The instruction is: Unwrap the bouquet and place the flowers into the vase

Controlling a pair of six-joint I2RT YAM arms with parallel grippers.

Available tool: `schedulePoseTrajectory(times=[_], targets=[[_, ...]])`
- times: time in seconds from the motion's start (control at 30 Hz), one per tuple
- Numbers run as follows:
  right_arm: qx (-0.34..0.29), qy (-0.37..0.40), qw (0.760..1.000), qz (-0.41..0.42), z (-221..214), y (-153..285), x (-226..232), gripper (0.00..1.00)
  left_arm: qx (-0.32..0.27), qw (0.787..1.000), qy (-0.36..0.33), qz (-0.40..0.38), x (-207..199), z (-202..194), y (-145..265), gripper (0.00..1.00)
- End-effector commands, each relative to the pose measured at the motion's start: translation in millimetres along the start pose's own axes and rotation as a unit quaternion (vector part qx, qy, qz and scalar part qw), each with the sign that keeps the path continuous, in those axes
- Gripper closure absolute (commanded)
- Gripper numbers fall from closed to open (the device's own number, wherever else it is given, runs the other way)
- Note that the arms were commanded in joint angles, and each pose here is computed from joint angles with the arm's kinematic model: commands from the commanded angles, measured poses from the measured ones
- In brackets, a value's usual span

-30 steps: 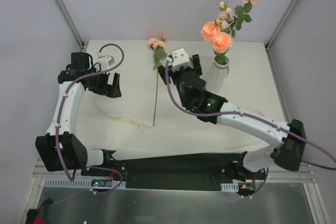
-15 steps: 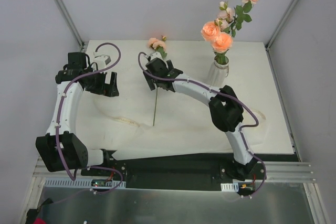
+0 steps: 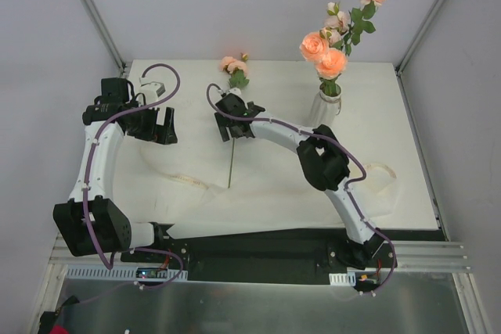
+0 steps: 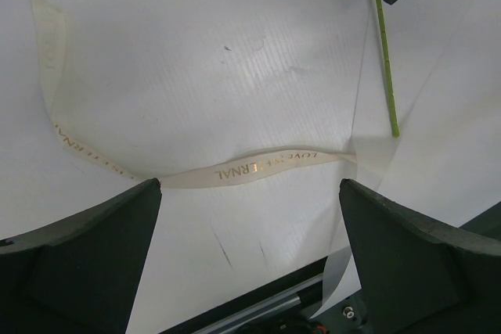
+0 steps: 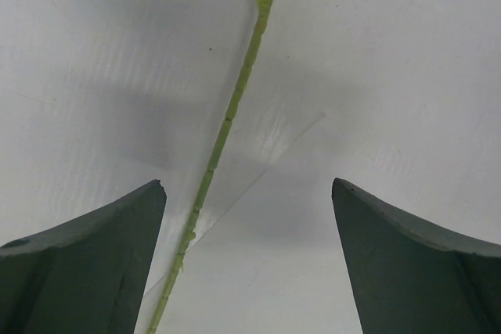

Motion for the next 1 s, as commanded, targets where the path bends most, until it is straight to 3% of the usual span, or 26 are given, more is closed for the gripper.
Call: schedulePoseTrajectory(times=[0.0, 0.27, 0.6, 0.9, 0.97], targets=[[-0.012, -0.029, 0.999, 0.006, 13.3, -1.6, 7.0, 0.1, -0.009, 1.0, -0.004, -0.003, 0.5, 3.1, 2.9, 0.02], [0.013, -0.052, 0.999, -0.009, 3.8, -20.1, 6.5, 0.23, -0.017, 1.0, -0.013, -0.004, -2.3, 4.3, 7.5, 0.02], [0.066, -0.038, 0.996, -0.04, -17.3, -13.5, -7.8, 0.31, -0.023, 1.0, -0.012, -0.008, -4.5, 7.2, 10.0, 0.03], [0.077, -0.033, 0.995, -0.059, -27.3, -3.4, -18.1, 0.49, -0.03, 0.999, -0.017, -0.015, -9.3, 4.5, 14.3, 0.02], [0.071, -0.033, 0.995, -0.058, -24.7, -0.4, -19.0, 0.6, -0.031, 0.999, -0.019, -0.014, -9.9, 3.6, 15.2, 0.03]])
Point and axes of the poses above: each gripper's point midway between its finger pads, its own y axis back along the fingers, its own x axis along the line the jaws close on, z = x × y, the point moved 4 cm from there along y, back along the fingers, and after that the axes turned 5 degrees about y, right-handed, at the moved point
